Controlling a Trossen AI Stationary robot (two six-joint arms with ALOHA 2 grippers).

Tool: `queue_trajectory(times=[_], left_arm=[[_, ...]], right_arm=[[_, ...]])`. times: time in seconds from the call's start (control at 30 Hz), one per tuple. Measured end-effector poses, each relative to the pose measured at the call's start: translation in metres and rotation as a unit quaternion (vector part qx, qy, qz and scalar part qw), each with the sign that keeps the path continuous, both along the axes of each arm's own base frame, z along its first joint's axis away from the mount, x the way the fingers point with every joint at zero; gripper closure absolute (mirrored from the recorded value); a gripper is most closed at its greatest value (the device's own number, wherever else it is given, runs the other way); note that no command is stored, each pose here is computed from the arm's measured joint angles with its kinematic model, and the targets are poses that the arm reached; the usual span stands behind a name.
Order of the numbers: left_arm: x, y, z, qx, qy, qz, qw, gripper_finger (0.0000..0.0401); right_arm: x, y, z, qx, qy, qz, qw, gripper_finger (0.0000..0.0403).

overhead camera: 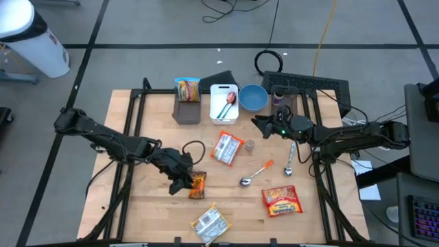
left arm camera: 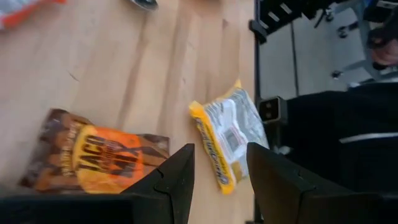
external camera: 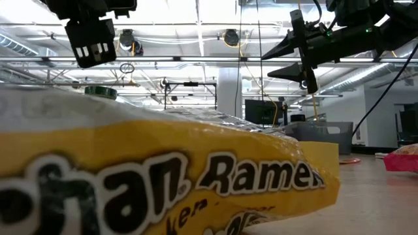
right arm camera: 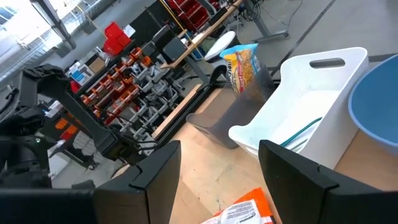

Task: Pick & Place Food Item
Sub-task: Put the yellow noodle pack into the left black bin

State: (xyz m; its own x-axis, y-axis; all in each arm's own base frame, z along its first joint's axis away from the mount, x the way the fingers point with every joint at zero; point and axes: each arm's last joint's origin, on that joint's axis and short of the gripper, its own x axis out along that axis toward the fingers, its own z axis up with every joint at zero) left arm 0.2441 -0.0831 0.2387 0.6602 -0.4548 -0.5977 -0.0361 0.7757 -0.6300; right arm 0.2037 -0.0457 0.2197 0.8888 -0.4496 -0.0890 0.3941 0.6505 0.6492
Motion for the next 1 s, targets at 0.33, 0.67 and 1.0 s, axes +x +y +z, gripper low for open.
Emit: queue_trajectory(times=[0.33,0.67,1.0], left_arm=[[0.009,0.015,0.003,-0.020,-0.003,0.021,1.000,0.0249],[0.025,0.061,0.042,-0.001,-0.048,0.078,0.996,0.0249],[0.033,0.047,0.025,-0.055,-0.018,-0.056,0.997,0.0249]], right_arm=[[0.001,0.004,-0.003,0.014,0.012,0.058,0.998,0.0193],[0.003,0.014,-0.003,0.009,0.011,0.080,0.997,0.0193],[0.004,0.028,-0.005,0.010,0.028,0.114,0.993,0.0193]])
